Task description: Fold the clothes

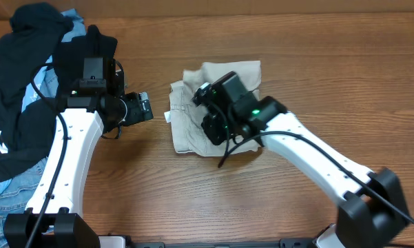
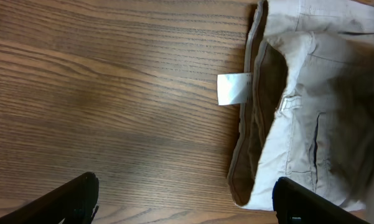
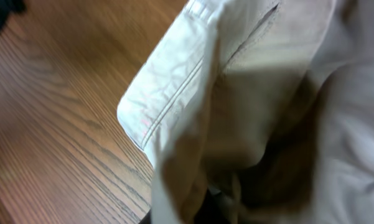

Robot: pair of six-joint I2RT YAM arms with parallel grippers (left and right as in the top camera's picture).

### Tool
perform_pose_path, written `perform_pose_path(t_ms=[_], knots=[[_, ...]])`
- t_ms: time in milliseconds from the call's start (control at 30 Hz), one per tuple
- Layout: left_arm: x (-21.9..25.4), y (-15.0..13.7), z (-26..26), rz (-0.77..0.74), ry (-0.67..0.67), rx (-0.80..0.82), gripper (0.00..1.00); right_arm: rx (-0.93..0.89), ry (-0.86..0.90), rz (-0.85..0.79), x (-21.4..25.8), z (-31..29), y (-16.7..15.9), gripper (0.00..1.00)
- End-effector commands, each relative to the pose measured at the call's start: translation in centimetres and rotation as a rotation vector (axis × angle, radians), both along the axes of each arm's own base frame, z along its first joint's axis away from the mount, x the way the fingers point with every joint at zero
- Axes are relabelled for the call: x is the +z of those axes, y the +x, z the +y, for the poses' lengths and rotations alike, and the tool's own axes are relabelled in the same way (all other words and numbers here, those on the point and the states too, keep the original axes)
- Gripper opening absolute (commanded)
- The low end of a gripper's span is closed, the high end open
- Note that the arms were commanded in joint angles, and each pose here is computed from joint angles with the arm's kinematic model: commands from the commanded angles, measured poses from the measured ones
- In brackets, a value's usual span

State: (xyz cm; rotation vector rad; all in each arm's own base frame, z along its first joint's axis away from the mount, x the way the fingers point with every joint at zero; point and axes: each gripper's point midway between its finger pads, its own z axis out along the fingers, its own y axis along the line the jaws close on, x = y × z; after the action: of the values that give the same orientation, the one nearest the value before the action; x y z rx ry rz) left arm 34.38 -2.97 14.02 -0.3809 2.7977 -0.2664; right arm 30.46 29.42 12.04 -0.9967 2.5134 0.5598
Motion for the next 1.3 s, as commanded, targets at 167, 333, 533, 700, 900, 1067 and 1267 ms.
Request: perform_pose_path(t_ms=[167, 333, 533, 700, 900, 1067, 1267], knots=[[0.1, 0.1, 0.1, -0.002, 0.004, 0.011, 0.92, 0.078, 0.057, 0.032, -1.9, 3.2, -0.6, 0.04], [0.1, 0.1, 0.1, -0.001, 0.004, 0.012, 0.93, 0.115, 0.134, -0.005, 1.4, 5.1, 0.0, 0.04], [0.0, 0.1, 0.1, -0.001, 0.004, 0.012, 0.93, 0.333, 0.16, -0.02, 2.9, 7.8, -3.8, 0.05], [0.0, 0.1, -0.1, 0.001, -0.004, 0.008, 0.93, 0.189, -0.073, -0.11, 2.1, 3.9, -1.3, 0.62], [0.1, -0.2, -1.0, 0.01, -0.058, -0.011, 0.97, -0.205, 0.019, -0.217, 11.9, -5.5, 4.9, 0.84], [-0.1, -1.6, -3.9, 0.073, -0.173, -0.075, 0.7, -0.449, -0.078, -0.017, 8.9, -13.6, 4.9, 0.81], [-4.7, -3.2, -10.6, 0.241, -0.28, -0.246, 0.75, -0.531, -0.1, 0.027, 8.4, -16.9, 5.1, 0.81]])
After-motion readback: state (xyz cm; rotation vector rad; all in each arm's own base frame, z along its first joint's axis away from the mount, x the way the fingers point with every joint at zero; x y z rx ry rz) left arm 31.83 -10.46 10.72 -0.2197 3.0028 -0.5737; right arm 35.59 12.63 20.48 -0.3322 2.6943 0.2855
